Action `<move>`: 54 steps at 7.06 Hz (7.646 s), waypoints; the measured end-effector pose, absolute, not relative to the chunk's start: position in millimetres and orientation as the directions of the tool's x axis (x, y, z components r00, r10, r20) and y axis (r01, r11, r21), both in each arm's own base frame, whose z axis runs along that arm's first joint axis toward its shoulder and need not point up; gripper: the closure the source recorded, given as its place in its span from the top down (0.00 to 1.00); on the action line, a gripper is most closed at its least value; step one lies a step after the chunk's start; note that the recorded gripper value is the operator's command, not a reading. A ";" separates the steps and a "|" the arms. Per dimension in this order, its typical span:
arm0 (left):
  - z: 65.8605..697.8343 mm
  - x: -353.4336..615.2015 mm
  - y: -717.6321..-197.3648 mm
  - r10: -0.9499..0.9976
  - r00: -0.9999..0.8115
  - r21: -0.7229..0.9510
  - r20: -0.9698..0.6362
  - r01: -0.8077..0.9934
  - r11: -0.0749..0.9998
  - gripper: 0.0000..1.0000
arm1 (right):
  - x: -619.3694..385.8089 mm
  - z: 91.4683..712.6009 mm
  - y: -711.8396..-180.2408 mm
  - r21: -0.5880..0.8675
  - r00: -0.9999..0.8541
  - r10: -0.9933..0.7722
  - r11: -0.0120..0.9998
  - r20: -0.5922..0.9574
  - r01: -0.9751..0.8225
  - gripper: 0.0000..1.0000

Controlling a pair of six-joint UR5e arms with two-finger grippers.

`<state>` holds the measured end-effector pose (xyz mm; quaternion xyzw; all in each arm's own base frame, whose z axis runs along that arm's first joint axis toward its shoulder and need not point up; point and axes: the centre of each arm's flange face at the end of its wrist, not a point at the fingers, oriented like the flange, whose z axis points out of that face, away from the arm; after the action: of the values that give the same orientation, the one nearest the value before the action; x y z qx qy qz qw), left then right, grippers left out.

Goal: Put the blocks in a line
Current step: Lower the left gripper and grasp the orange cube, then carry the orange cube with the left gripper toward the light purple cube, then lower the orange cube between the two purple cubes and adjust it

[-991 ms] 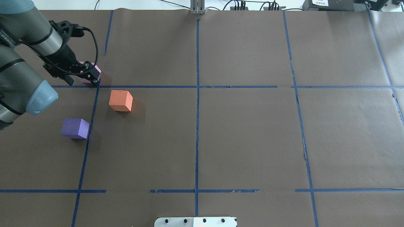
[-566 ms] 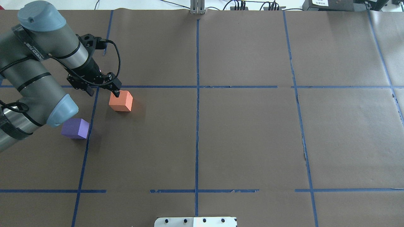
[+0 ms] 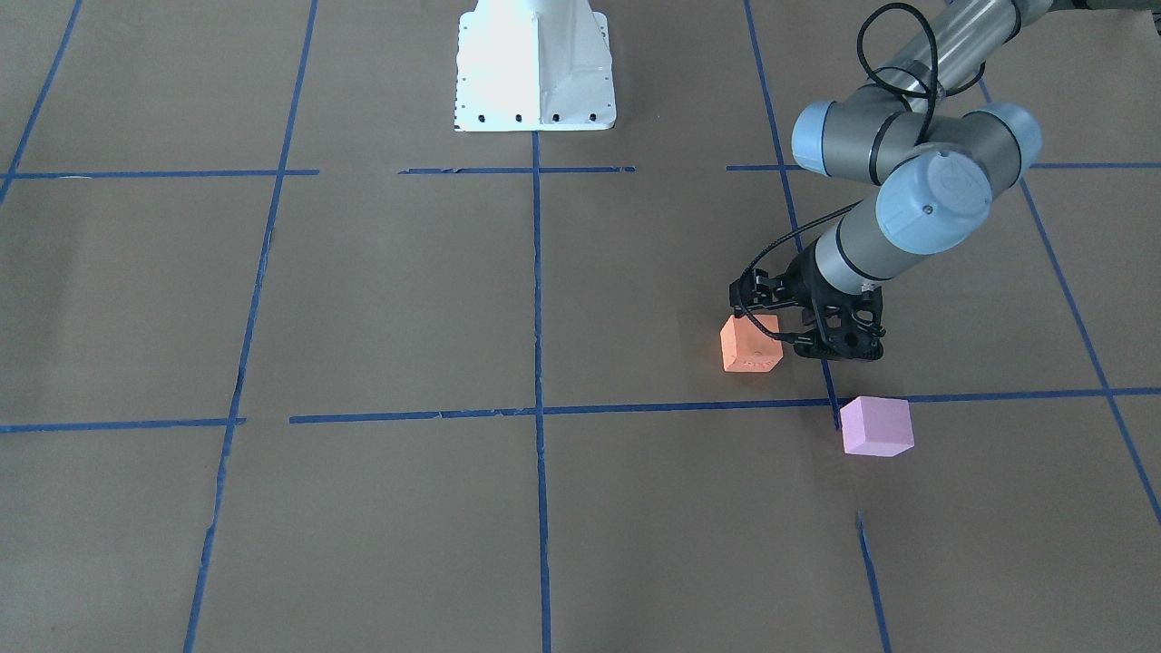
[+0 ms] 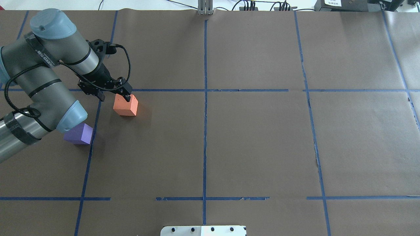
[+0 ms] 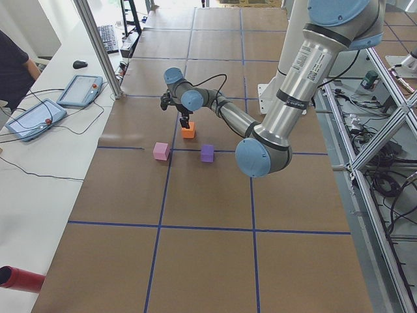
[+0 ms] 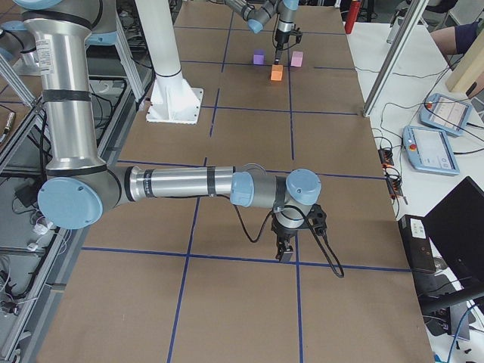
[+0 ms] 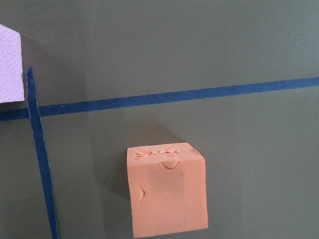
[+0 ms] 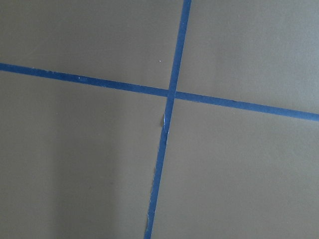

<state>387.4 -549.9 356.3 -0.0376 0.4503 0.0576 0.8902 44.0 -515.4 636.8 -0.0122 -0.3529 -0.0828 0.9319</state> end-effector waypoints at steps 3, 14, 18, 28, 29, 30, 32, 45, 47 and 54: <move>364.7 402.4 -551.5 0.003 0.597 -0.074 -0.802 -0.104 0.992 1.00 | 44.0 636.8 -515.4 0.036 0.737 -0.146 0.986 0.660 0.163 1.00; 375.9 430.4 -560.6 0.005 0.639 -0.066 -0.770 -0.086 0.994 0.90 | 44.0 636.8 -515.4 0.036 0.737 -0.146 0.986 0.660 0.163 1.00; 379.1 438.6 -558.8 0.015 0.637 -0.059 -0.770 -0.095 0.994 0.24 | 44.0 636.8 -515.4 0.036 0.737 -0.146 0.986 0.660 0.163 1.00; 424.5 303.2 -570.6 0.082 0.676 0.043 -0.733 -0.075 0.996 0.17 | 44.0 636.8 -515.4 0.036 0.737 -0.146 0.986 0.660 0.163 1.00; 436.4 303.0 -570.0 0.086 0.683 0.036 -0.726 -0.087 0.996 0.18 | 44.0 636.8 -515.4 0.036 0.737 -0.146 0.986 0.660 0.163 1.00; 447.2 304.6 -570.4 0.082 0.689 0.022 -0.720 -0.095 0.995 0.18 | 44.0 636.7 -515.4 0.036 0.737 -0.146 0.986 0.660 0.163 1.00; 462.6 309.8 -572.5 0.071 0.697 -0.001 -0.713 -0.103 0.995 0.18 | 44.0 636.8 -515.4 0.036 0.737 -0.146 0.986 0.660 0.163 1.00; 482.9 323.6 -574.4 0.052 0.655 -0.058 -0.754 -0.145 0.988 0.41 | 44.0 636.7 -515.5 0.036 0.737 -0.146 0.986 0.660 0.163 1.00; 487.3 325.2 -575.0 0.056 0.650 -0.055 -0.758 -0.149 0.987 0.66 | 44.0 636.8 -515.4 0.036 0.737 -0.146 0.986 0.660 0.163 1.00; 487.4 322.0 -572.0 0.051 0.627 -0.063 -0.777 -0.159 0.985 1.00 | 44.0 636.8 -515.4 0.036 0.737 -0.146 0.986 0.660 0.163 1.00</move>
<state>322.0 -572.0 487.4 -0.0629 0.4279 0.0584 0.8998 44.0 -515.4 636.8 -0.0122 -0.3529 -0.0828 0.9319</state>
